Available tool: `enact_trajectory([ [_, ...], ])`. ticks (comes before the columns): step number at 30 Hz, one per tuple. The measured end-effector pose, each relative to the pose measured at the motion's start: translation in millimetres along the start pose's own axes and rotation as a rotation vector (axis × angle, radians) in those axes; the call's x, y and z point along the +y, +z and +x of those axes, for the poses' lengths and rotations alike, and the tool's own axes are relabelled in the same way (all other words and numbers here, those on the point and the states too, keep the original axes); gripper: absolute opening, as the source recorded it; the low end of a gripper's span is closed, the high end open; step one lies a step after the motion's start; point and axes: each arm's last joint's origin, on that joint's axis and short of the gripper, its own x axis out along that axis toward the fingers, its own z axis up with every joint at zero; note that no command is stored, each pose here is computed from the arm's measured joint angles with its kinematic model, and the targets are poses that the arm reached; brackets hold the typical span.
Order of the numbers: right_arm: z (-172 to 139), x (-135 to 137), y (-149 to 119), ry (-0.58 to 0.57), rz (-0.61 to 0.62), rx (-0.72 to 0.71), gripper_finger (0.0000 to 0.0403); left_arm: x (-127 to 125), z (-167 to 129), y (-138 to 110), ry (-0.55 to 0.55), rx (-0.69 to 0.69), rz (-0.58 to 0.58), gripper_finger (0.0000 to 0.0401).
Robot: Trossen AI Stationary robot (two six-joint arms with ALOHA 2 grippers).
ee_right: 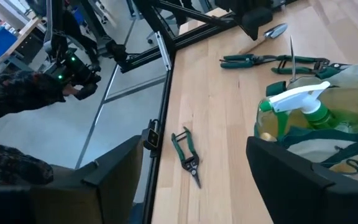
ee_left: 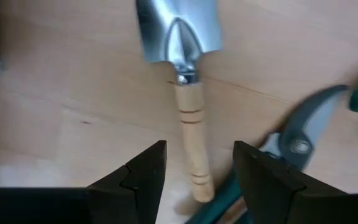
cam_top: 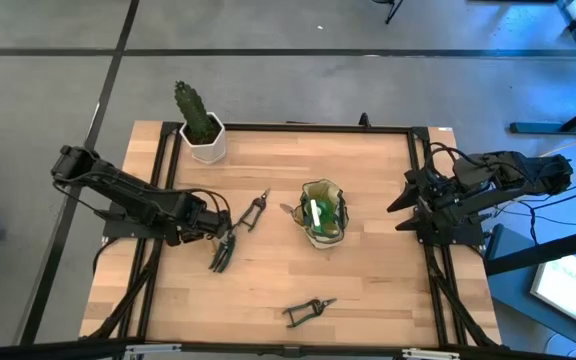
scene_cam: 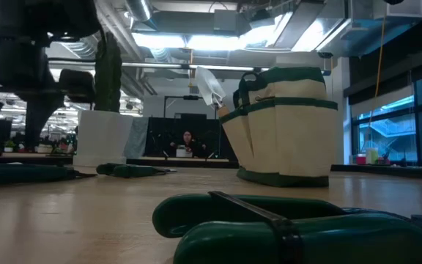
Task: Pick & Place Garden tools in Gardening bag
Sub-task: Put the trowel into the gardening bag
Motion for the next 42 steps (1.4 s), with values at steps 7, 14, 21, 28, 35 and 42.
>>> enact_trajectory([
  [7,3,0,0,-0.011,0.012,0.005,0.0289,4,19,3,-0.051,0.029,-0.003,0.0183],
  [14,8,-1,1,-0.021,0.032,0.022,0.0289,11,27,8,-0.027,-0.001,-0.009,0.0183],
  [21,10,-1,1,-0.024,0.048,0.026,0.0289,11,29,9,-0.038,-0.019,0.003,0.0173],
  [28,10,-1,1,-0.024,0.056,0.026,0.0289,9,34,7,-0.012,-0.025,0.021,0.0141],
  [35,10,-1,1,-0.024,0.059,0.026,0.0289,7,34,5,-0.009,-0.024,0.035,0.0074],
  [42,10,-1,1,-0.022,0.077,0.027,0.0289,-10,19,-2,-0.165,-0.066,0.073,0.0058],
])
